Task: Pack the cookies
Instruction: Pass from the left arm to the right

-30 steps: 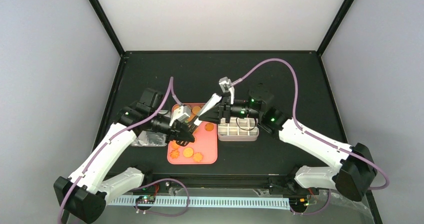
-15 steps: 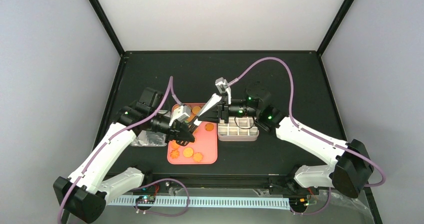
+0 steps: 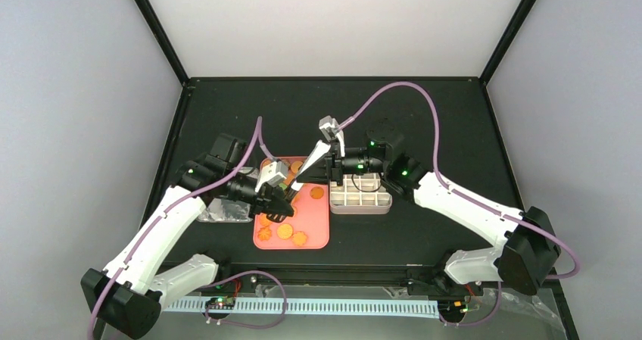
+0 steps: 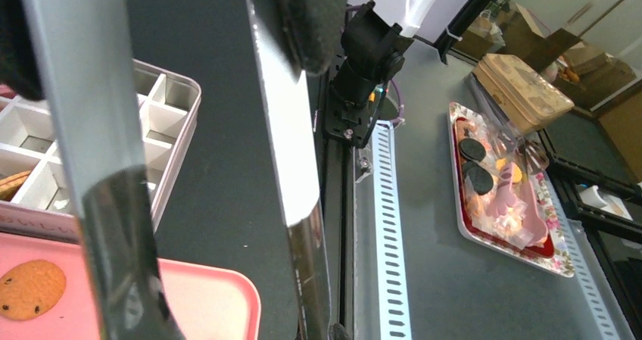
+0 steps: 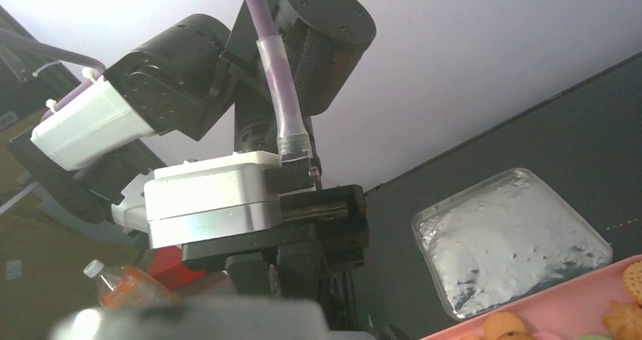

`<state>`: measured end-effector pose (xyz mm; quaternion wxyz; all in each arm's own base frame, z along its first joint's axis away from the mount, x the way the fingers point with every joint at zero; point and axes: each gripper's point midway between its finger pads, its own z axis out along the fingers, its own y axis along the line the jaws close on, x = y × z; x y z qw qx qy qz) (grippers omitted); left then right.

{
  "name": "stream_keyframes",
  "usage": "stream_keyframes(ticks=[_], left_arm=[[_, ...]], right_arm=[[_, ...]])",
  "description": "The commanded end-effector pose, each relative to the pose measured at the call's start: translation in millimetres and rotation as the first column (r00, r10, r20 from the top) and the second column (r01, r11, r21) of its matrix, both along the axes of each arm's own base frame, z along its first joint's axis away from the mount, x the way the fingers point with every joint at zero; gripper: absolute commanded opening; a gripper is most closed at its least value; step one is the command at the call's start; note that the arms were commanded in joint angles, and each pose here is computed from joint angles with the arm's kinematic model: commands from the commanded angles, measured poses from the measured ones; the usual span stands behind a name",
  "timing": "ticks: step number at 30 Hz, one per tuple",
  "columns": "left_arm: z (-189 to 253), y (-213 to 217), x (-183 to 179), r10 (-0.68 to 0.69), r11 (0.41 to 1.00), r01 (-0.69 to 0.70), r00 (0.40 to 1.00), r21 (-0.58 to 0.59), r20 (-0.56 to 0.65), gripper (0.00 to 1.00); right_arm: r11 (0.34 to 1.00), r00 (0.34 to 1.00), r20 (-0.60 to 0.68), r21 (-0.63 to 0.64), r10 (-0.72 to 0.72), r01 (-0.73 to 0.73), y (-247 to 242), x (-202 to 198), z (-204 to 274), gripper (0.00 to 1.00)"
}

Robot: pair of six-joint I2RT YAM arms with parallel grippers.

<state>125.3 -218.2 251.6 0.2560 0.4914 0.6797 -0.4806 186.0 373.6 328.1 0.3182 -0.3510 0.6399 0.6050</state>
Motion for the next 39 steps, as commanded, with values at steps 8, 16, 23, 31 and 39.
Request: stream_keyframes(ticks=[8, 16, 23, 31, 39], left_arm=[[13.6, 2.8, 10.5, 0.014, 0.999, -0.018, 0.993, 0.030, 0.120, 0.08], [0.1, 25.5, 46.8, 0.155, 0.949, -0.214, 0.956, 0.233, 0.248, 0.39], [-13.1, 62.2, 68.1, 0.226, 0.870, -0.350, 0.909, 0.348, 0.350, 0.54], [-22.1, 118.3, 100.7, 0.328, 0.769, -0.502, 0.841, 0.395, 0.431, 0.65], [-31.0, 119.0, 104.0, 0.368, 0.778, -0.505, 0.848, 0.373, 0.382, 0.65]], right_arm=[[0.998, 0.996, 0.073, 0.007, -0.058, 0.058, -6.7, 2.9, 17.8, 0.30], [0.978, 0.975, 0.095, -0.043, -0.199, 0.204, -14.8, 22.7, -0.2, 0.29], [0.950, 0.958, 0.127, -0.149, -0.258, 0.276, -14.0, 26.0, -37.9, 0.29], [0.917, 0.957, 0.165, -0.288, -0.237, 0.277, -2.2, 3.3, -89.2, 0.30], [0.865, 0.944, 0.244, -0.399, -0.220, 0.304, 16.2, -21.1, -129.4, 0.32]])
